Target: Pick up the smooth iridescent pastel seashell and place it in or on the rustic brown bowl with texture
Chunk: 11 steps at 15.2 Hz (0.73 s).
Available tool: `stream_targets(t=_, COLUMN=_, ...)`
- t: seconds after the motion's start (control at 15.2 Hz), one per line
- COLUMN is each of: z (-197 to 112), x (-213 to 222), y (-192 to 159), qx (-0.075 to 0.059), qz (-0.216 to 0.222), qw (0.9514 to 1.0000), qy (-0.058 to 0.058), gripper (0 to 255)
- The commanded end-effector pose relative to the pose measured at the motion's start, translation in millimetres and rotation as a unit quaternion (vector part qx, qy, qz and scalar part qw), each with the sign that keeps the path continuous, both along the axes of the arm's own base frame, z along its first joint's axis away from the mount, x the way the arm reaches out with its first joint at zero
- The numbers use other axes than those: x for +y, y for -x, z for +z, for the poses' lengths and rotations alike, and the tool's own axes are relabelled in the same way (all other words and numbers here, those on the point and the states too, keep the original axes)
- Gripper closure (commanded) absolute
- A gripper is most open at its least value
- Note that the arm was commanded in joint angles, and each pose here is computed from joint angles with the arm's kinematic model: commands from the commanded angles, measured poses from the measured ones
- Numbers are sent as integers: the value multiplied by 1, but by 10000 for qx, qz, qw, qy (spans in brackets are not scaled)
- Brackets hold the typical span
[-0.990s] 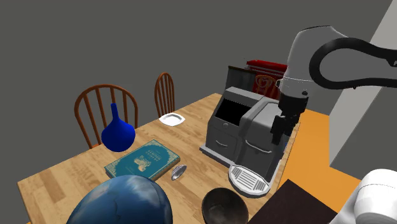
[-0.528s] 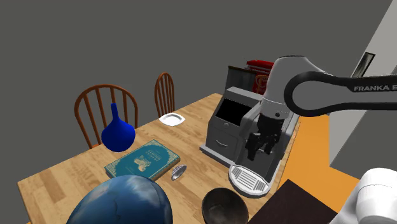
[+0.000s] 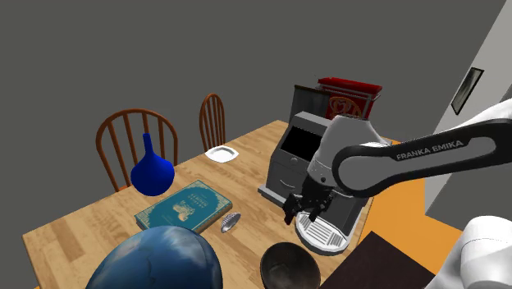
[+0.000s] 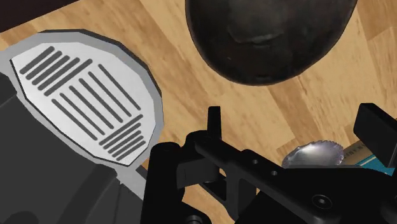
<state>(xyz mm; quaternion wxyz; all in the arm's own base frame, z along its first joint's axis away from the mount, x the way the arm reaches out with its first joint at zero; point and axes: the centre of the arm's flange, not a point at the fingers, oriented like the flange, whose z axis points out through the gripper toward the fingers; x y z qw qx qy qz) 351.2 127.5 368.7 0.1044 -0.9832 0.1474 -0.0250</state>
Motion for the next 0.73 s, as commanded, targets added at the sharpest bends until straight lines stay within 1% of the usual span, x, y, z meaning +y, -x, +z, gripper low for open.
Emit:
stream_targets(t=0.0, z=-15, x=11, y=-12, qx=-156, qz=-237, qw=9995, qy=-105, gripper=0)
stream_targets(t=0.13, z=-31, x=22, y=-24, qx=-279, qz=-452, qw=9984, qy=-203, gripper=0)
stream_targets(t=0.33, z=-54, x=39, y=-44, qx=-464, qz=-774, qw=9953, qy=-350, gripper=0)
stream_targets(t=0.46, z=-69, x=50, y=-58, qx=-586, qz=-987, qw=9924, qy=-447, gripper=0)
stream_targets(t=0.66, z=-90, x=65, y=-81, qx=-769, qz=-1307, qw=9867, qy=-593, gripper=0)
